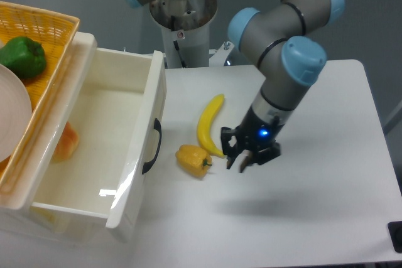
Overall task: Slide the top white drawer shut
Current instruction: 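Lower the gripper and sweep it past the banana toward the drawer, then bring the gripper against the front of the open white drawer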
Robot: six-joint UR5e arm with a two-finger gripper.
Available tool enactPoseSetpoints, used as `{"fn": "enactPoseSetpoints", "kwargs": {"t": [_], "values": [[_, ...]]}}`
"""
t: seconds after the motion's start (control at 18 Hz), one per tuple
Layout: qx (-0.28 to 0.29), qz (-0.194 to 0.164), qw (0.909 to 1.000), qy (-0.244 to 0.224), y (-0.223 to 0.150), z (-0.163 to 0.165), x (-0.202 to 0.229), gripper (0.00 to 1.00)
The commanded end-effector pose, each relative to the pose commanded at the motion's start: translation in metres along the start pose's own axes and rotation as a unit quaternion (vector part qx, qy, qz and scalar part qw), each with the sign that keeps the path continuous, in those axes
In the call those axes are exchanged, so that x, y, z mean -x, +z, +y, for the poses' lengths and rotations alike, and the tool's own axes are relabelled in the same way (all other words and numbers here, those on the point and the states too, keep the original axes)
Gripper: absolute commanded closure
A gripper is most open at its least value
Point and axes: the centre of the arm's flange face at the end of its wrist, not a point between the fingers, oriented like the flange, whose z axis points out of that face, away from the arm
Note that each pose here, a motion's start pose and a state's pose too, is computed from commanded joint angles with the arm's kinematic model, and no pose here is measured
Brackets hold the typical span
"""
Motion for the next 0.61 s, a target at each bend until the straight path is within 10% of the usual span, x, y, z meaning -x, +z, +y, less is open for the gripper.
{"fn": "enactPoseSetpoints", "kwargs": {"t": [0.61], "values": [[0.009, 0.072, 0.9952, -0.066, 0.008, 0.003, -0.017, 1.00]]}}
